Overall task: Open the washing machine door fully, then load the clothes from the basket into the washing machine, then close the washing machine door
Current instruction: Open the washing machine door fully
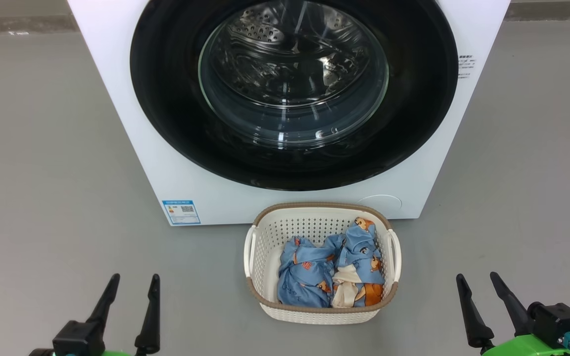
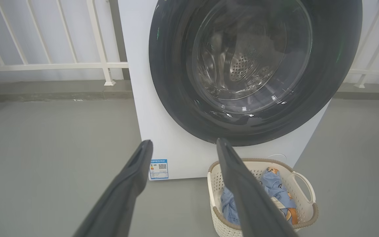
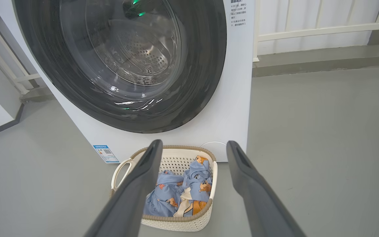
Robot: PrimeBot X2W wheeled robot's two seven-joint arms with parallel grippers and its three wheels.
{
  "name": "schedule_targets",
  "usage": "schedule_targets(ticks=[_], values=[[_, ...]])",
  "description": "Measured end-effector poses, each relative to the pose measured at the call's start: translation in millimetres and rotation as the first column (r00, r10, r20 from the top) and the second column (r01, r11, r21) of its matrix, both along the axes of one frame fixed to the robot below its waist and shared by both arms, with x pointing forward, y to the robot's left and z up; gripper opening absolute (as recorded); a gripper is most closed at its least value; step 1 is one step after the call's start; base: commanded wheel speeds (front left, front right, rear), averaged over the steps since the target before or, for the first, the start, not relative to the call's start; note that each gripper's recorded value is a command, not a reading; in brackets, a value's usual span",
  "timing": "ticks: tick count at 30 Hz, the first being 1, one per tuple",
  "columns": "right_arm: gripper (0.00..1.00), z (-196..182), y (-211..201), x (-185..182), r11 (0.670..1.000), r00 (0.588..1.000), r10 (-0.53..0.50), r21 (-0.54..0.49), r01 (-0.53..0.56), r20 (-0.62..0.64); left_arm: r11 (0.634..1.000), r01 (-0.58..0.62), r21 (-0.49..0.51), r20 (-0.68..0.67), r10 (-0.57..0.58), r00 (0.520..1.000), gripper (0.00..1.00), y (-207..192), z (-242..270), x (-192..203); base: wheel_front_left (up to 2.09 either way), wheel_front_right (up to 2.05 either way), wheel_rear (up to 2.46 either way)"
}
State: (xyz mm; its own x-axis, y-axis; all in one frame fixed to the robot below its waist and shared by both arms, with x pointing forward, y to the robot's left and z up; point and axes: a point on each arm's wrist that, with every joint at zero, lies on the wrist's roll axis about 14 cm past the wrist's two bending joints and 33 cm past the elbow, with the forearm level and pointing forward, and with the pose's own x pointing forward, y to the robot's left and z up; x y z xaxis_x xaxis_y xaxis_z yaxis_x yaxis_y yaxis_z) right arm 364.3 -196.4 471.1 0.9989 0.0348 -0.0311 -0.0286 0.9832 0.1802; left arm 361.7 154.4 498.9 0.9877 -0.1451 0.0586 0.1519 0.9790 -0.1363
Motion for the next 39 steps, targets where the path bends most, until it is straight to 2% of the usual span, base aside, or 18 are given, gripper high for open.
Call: schedule_targets(ticks=[9,26,39], values=[[1.0,0.0,-1.3,-0.5,1.0,1.0,-0.004,0.0,0.004,0.0,1.0,0.007,0.009,-0.002,-0.007,1.0,1.0,-2.1,-0.8,0.2,0.56,0.56,-1.11],[1.0,-0.2,-3.3,-1.3,1.0,1.0,-0.008,-0.009,0.008,-0.001,1.0,0.006,0.001,-0.004,-0.006,1.0,1.0,-2.5,-1.2,1.3,1.2,1.2,-2.41],[1.0,-2.2,-4.5,-0.3,1.0,1.0,-0.011,-0.014,0.011,-0.007,0.998,-0.023,-0.062,0.005,0.023,1.0,1.0,4.2,2.4,4.2,0.96,0.96,-1.91]])
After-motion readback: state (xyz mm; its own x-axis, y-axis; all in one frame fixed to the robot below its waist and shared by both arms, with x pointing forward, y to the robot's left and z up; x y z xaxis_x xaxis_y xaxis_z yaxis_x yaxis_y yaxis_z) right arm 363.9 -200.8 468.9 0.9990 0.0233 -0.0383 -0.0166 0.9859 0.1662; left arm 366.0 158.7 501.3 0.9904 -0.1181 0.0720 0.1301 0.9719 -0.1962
